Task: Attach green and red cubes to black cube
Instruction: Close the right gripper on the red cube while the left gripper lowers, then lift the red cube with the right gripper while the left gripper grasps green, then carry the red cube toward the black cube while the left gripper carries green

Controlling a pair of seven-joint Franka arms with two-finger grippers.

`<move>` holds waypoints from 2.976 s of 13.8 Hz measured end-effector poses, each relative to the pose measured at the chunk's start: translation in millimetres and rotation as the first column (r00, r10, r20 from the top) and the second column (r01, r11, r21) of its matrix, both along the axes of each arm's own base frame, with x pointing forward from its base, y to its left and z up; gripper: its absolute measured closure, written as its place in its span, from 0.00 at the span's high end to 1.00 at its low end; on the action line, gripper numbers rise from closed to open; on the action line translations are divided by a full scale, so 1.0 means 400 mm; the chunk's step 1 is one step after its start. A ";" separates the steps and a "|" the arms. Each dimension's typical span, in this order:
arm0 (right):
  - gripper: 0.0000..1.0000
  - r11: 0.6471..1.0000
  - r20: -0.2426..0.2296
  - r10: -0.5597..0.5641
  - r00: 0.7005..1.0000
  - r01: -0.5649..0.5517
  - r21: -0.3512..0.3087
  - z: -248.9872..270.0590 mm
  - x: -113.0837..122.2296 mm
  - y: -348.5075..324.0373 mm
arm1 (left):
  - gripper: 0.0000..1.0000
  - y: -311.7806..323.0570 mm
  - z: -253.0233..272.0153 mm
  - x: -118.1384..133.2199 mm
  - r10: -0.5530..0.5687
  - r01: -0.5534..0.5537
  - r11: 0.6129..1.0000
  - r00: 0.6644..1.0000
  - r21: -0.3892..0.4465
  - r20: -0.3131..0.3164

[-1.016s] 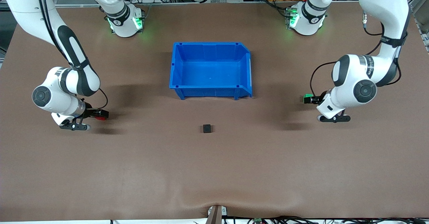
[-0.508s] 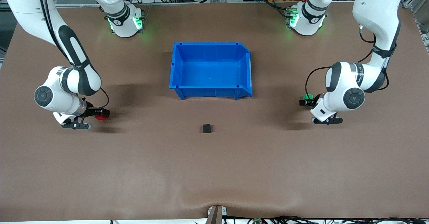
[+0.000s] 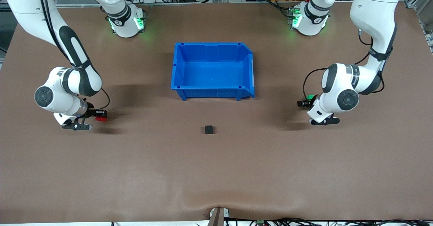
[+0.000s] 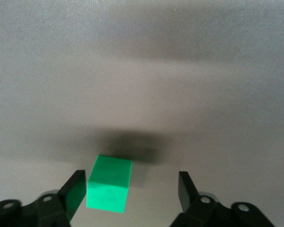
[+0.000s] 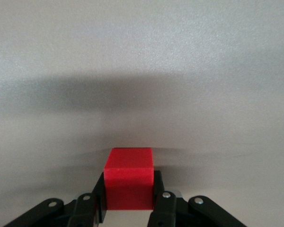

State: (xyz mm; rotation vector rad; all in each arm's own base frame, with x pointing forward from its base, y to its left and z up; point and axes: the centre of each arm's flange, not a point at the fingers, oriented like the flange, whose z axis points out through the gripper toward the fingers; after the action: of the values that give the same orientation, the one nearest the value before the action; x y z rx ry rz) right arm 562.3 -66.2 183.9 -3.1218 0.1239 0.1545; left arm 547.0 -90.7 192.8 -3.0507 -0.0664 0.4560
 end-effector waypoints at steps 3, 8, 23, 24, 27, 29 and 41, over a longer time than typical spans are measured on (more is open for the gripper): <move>0.40 0.999 0.012 0.034 0.999 -0.034 0.001 0.008 0.010 -0.001 | 0.85 0.012 -0.015 -0.002 -0.035 0.035 0.999 0.999 -0.003 -0.011; 0.40 0.963 0.071 0.268 0.961 -0.269 -0.001 0.061 0.062 -0.010 | 0.76 0.024 -0.022 -0.006 -0.101 0.101 0.995 0.994 -0.023 -0.031; 0.40 0.423 0.131 0.905 0.404 -0.888 -0.181 0.271 0.217 -0.067 | 0.40 0.066 -0.029 0.012 -0.107 0.106 0.994 0.994 -0.036 -0.030; 0.40 0.369 0.124 0.928 0.350 -0.909 -0.195 0.285 0.226 -0.065 | 0.40 0.072 -0.016 0.023 -0.094 0.094 0.995 0.995 -0.032 -0.020; 0.40 0.204 0.098 0.978 0.186 -0.950 -0.238 0.335 0.257 -0.058 | 0.40 0.128 0.050 0.050 -0.044 0.043 0.999 0.999 -0.032 -0.020; 0.40 0.133 0.088 0.989 0.116 -0.966 -0.221 0.365 0.274 -0.036 | 0.40 0.158 0.102 0.065 0.002 -0.003 0.999 1.000 -0.046 -0.031; 0.40 -0.136 0.152 0.979 -0.137 -0.991 -0.019 0.439 0.334 0.362 | 0.40 0.038 0.217 0.101 0.464 -0.467 0.882 0.884 -0.061 -0.054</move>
State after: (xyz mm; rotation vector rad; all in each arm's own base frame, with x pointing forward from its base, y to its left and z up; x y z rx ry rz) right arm 696.0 78.8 359.3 -2.1267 -2.2549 -0.0541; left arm 587.4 -75.6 279.5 -3.0759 -0.8146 0.5472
